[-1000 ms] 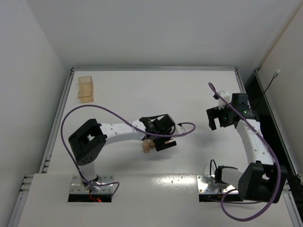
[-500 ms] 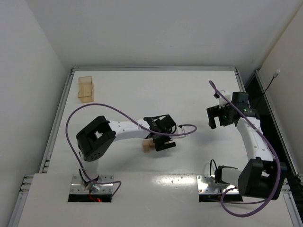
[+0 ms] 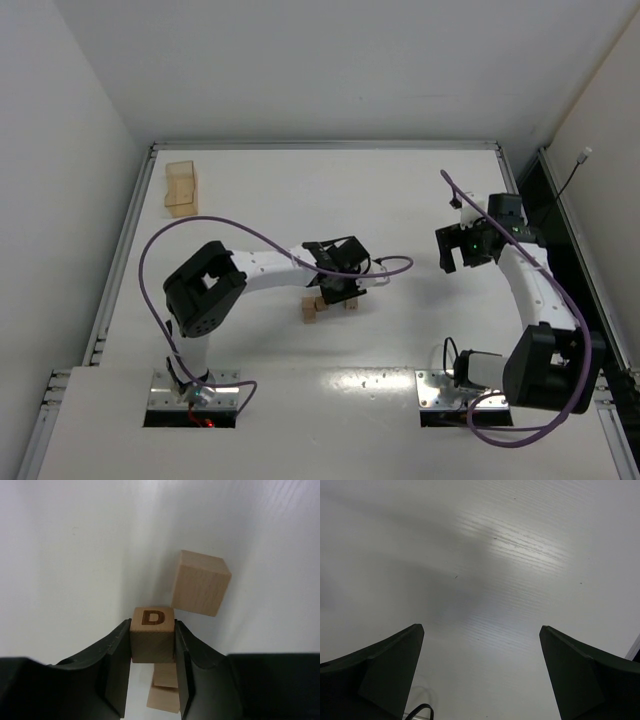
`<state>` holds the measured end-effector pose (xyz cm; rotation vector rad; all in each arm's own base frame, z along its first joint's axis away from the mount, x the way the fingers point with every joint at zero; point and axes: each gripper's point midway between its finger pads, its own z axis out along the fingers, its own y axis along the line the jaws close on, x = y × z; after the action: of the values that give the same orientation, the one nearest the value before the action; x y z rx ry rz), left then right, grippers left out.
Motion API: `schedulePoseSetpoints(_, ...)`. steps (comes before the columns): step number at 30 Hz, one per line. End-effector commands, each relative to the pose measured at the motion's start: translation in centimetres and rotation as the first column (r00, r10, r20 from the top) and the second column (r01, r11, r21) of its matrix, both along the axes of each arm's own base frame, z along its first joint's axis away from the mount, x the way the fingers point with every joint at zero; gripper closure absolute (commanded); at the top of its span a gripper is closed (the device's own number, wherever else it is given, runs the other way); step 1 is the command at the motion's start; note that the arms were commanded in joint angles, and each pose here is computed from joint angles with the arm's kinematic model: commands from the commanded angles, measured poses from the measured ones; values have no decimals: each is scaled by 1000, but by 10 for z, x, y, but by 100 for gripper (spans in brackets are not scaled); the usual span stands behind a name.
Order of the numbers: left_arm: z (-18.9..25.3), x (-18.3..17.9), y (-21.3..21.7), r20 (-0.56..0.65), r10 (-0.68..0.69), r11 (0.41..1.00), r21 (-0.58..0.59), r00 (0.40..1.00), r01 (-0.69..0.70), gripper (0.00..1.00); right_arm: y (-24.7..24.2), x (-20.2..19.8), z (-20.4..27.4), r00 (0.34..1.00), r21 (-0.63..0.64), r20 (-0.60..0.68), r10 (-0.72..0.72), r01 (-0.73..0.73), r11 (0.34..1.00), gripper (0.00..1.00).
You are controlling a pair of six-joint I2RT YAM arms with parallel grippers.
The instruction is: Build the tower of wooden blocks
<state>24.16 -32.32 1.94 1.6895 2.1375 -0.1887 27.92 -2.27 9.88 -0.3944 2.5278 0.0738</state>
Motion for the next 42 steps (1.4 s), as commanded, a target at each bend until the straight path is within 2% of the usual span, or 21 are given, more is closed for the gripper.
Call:
schedulePoseSetpoints(1,38,23,-17,34,79,991,-112,996,-75,100,1,16,17,998,21,55,2,-4,1000,1)
schedulePoseSetpoints(5,90,56,-25,43,296,931,-234,954,-279,100,3,16,15,999,41,44,-9,8,999,1)
schedulePoseSetpoints(6,97,61,-28,5,413,878,-266,911,-397,100,3,18,13,999,46,43,-17,15,999,1)
schedulePoseSetpoints(8,123,89,-26,50,606,759,-337,794,-557,100,6,18,10,999,62,28,-21,19,998,1)
schedulePoseSetpoints(9,122,92,-24,0,710,659,-350,704,-665,100,8,18,10,1000,62,28,-12,10,998,3)
schedulePoseSetpoints(10,132,105,-20,10,770,592,-381,638,-710,100,10,18,7,1000,74,19,-6,4,997,3)
schedulePoseSetpoints(12,128,108,-19,-53,831,497,-375,554,-782,100,11,18,5,1000,81,8,-14,14,997,3)
schedulePoseSetpoints(15,104,118,-16,-127,876,412,-300,465,-860,100,11,18,2,1000,83,-1,-15,15,996,3)
schedulePoseSetpoints(18,76,129,-9,-121,909,360,-252,399,-898,100,12,15,1,1000,89,-12,-22,23,996,3)
schedulePoseSetpoints(22,45,133,1,-126,929,325,-179,349,-929,100,12,15,1,999,93,-14,-30,31,995,3)
schedulePoseSetpoints(23,41,138,7,-122,939,297,-176,320,-939,100,14,15,2,1000,101,-13,-25,26,995,3)
schedulePoseSetpoints(29,20,149,32,-105,960,244,-132,259,-961,100,14,15,-1,999,107,-24,-32,35,994,3)
schedulePoseSetpoints(37,-8,137,31,-169,951,255,-53,261,-965,100,15,18,-3,999,117,-42,-27,32,993,4)
schedulePoseSetpoints(42,-8,136,25,-223,943,245,-41,248,-969,100,15,18,-3,999,117,-42,-27,32,993,4)
